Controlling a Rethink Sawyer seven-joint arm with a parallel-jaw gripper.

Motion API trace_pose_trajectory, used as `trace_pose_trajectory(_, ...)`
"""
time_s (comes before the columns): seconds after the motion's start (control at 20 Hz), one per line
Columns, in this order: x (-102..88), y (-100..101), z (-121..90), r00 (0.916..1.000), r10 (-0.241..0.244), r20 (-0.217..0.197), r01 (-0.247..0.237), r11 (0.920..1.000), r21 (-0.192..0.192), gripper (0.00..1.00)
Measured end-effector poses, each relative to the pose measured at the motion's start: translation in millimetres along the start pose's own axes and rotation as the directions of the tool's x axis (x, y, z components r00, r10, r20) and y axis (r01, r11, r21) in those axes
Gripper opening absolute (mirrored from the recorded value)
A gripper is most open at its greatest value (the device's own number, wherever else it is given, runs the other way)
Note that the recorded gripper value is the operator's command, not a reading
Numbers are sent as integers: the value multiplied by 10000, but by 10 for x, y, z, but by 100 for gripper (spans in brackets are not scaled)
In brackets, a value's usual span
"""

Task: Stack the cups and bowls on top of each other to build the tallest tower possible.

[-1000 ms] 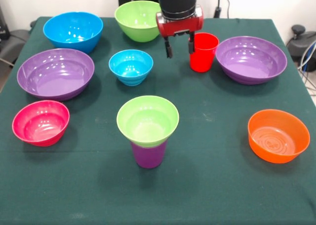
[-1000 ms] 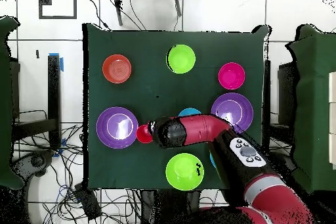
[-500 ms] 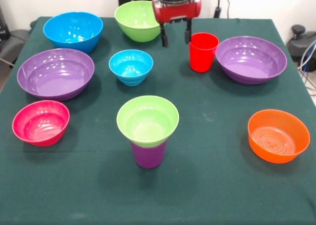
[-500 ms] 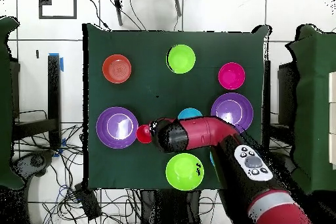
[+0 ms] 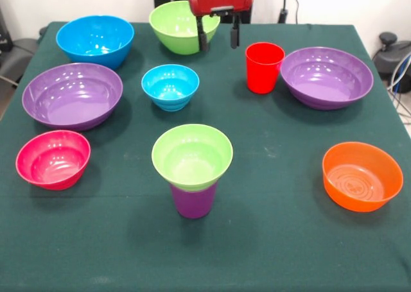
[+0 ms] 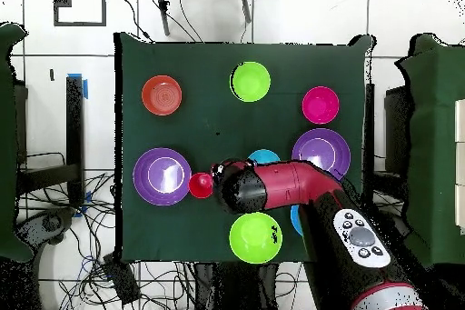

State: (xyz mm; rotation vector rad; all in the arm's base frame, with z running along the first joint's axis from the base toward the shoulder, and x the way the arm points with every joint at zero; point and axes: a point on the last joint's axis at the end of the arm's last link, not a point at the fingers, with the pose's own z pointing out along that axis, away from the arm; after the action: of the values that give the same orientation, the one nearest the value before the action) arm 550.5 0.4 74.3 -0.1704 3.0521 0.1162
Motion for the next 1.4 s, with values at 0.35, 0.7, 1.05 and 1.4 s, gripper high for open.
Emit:
trace_pose_trajectory(0.35, 46, 246, 84, 9989, -408, -220, 407, 9992, -37, 100)
trace_pose_trajectory(0.7, 101, 667, 204, 9932, -1144, -230, 1144, 9934, -34, 100)
trace_pose_trajectory(1.05, 156, 837, 279, 9891, -1467, -95, 1468, 9891, 94, 100)
trace_pose_trajectory(1.4, 214, 739, 354, 9920, -1257, -109, 1258, 9920, 120, 100)
